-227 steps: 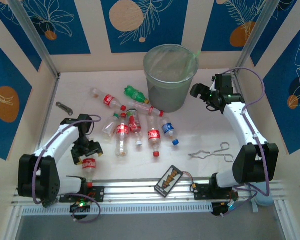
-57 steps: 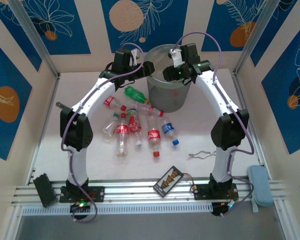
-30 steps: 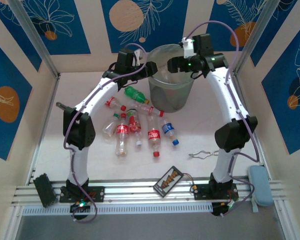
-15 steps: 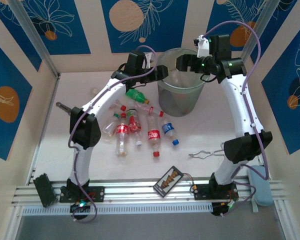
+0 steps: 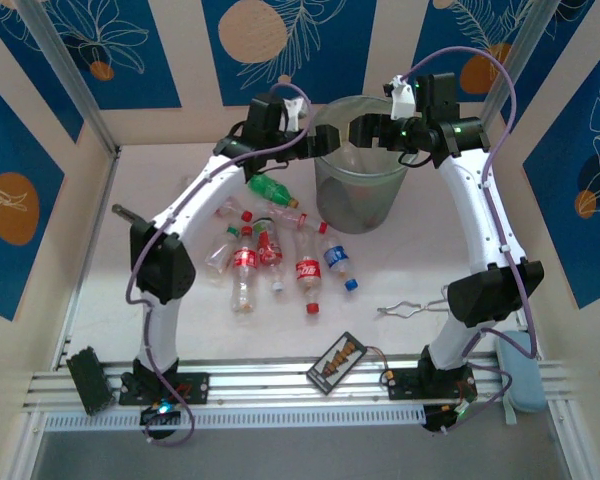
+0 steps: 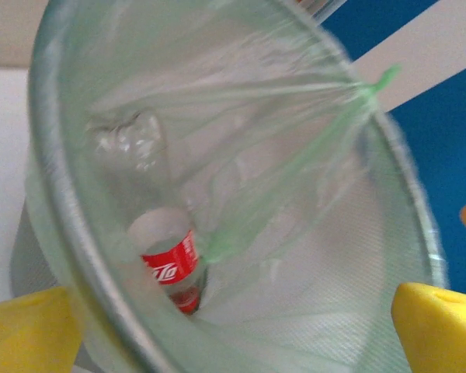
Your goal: Put the plastic bottles in the bin
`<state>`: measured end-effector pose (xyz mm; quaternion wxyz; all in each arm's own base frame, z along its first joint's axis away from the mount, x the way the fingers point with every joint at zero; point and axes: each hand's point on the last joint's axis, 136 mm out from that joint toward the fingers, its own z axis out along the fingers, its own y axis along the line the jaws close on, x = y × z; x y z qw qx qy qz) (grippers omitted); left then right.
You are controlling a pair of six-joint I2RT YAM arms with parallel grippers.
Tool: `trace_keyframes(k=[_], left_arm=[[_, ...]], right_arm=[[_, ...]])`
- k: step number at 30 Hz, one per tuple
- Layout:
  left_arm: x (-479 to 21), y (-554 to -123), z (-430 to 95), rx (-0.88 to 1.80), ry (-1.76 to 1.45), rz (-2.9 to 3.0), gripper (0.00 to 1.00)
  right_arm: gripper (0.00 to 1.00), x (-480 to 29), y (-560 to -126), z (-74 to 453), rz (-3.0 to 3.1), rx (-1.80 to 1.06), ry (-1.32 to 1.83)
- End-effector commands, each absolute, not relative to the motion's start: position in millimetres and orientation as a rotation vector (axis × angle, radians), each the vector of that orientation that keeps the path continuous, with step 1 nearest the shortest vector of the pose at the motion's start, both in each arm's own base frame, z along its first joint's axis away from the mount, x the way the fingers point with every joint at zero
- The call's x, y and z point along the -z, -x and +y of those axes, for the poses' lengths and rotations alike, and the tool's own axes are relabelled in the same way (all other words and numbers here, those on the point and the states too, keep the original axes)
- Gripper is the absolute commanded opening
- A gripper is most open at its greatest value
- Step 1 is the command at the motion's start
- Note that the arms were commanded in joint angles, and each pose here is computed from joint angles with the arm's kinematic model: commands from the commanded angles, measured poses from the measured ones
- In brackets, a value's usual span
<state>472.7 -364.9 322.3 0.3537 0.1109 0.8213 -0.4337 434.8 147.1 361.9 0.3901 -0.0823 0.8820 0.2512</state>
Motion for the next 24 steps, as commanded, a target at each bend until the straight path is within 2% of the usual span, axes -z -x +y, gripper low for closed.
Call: trace_keyframes(k=[1, 5, 10, 16, 21, 24], left_arm=[[-416.9, -450.3, -331.5, 1.095, -0.378, 1.906, 1.0], [-424.4, -432.4, -284.0, 0.942, -0.358, 1.93, 1.0], [-392.1, -399.4, -220.3, 0.749, -0.277, 2.044, 1.0], [-293.1, -340.5, -152.6, 0.475, -0.194, 2.325, 1.0], [-209.1, -289.6, -121.6, 0.344, -0.207, 2.548, 1.0], [-181.7, -280.4, -105.9, 0.258, -0.185, 2.611, 1.0]], right_arm=[[0.87, -371.4, -419.8, 145.9, 2.225, -0.639, 0.239], [0.87, -371.8, -416.5, 142.7, 2.218, -0.627, 0.236], [0.87, -372.1, -412.3, 141.7, 2.209, -0.622, 0.245], [0.87, -368.6, -404.7, 141.8, 2.199, -0.635, 0.243], [0.86, -358.5, -401.7, 137.6, 2.208, -0.605, 0.24], [0.86, -355.7, -400.0, 133.8, 2.212, -0.581, 0.234]])
